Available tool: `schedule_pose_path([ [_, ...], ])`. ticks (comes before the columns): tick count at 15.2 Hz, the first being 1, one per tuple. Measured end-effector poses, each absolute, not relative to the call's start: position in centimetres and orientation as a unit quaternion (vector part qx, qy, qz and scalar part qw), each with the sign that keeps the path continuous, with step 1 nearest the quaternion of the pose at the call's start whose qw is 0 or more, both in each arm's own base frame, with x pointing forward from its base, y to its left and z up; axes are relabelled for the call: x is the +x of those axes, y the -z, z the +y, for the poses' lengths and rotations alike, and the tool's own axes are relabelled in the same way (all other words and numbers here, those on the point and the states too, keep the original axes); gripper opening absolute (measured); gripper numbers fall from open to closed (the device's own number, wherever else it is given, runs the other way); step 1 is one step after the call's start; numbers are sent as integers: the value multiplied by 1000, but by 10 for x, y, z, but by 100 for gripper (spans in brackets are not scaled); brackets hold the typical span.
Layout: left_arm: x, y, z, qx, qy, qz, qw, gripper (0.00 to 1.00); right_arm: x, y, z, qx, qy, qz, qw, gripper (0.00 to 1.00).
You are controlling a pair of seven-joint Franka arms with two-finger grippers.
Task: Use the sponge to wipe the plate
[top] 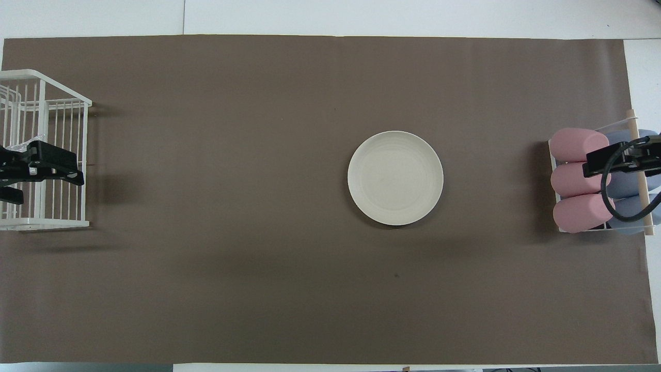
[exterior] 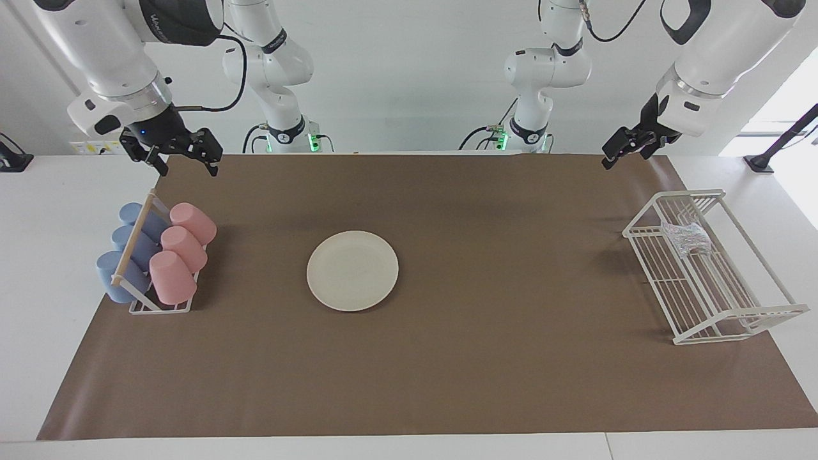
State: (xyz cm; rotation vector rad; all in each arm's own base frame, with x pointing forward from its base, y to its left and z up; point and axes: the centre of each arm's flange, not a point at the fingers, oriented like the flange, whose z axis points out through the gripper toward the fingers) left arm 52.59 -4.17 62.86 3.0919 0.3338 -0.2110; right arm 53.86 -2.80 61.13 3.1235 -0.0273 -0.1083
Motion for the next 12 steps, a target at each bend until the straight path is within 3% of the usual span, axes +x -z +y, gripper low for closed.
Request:
schedule_pose_path([
  [12,533,-627,-43,996,67,57,16,100,539,-611,-28,999,35,-9,8,100],
])
